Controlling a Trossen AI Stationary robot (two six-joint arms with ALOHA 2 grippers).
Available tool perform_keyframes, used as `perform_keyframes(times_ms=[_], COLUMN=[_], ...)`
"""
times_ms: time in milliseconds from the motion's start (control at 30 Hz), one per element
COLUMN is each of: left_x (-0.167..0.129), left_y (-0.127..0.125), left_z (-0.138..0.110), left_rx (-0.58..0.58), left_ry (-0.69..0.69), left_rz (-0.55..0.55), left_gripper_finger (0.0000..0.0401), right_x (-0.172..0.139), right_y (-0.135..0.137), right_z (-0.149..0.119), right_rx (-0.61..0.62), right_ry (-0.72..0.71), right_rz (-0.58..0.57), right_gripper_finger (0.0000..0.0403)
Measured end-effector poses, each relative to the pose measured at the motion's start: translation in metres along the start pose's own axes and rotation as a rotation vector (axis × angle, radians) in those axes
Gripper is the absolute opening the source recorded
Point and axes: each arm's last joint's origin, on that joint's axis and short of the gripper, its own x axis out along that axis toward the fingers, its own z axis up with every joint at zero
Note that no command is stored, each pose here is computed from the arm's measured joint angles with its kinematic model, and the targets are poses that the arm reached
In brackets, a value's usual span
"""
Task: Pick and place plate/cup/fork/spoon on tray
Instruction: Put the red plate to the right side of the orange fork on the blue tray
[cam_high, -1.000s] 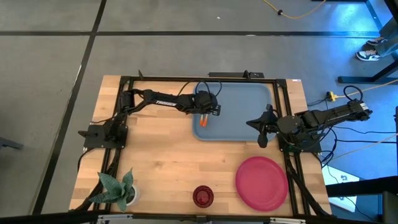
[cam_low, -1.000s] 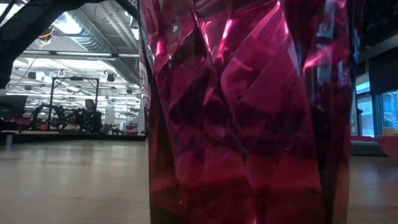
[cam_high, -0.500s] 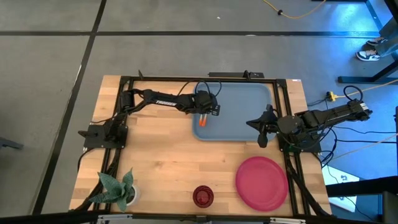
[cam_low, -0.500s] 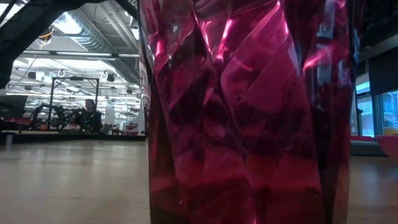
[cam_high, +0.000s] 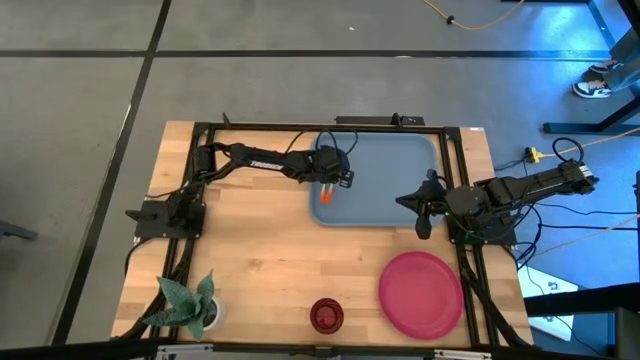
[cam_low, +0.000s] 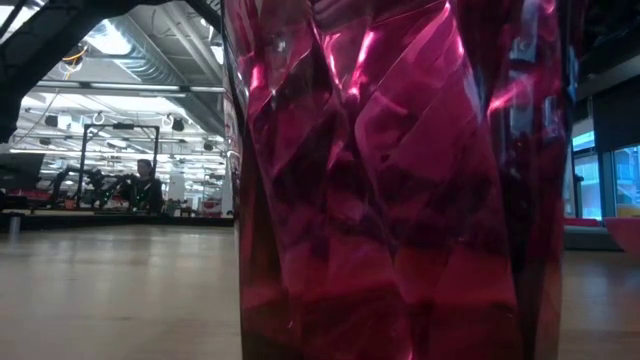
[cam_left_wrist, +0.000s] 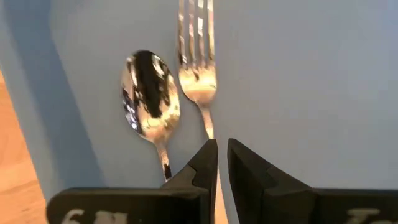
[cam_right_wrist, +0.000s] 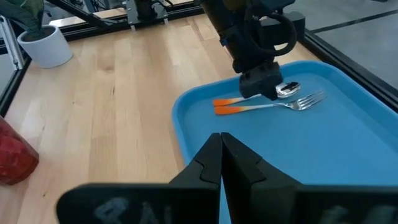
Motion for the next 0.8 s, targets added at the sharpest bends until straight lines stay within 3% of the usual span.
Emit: perform_keyframes(times_ms=[133, 433, 600, 800], left_x=[-0.027, -0.116, -0.162, -0.193], left_y=[-0.007, -0.032, -0.035, -0.033], left_z=[0.016, 0.025, 0.012, -0.009], left_rx=[0.075, 0.441, 0.647, 0.817], left_ry=[-0.030, -0.140, -0.117, -0.047], left_rz=[-0.079, -0.262, -0.296, -0.296], left_gripper_finger=[0.0031, 0.0026, 0.0027, 0.0027], right_x=[-0.001, -0.009, -0.012, -0.011], right_y=[0.001, 0.000, -0.002, -0.001], right_z=[0.000, 0.008, 0.009, 0.009], right_rx=[-0.018, -0.024, -0.018, 0.013], right_ry=[0.004, -0.085, -0.098, -0.081], right_rz=[0.032, 0.082, 0.086, 0.083], right_gripper_finger=[0.0007, 0.0007, 0.0007, 0.0007])
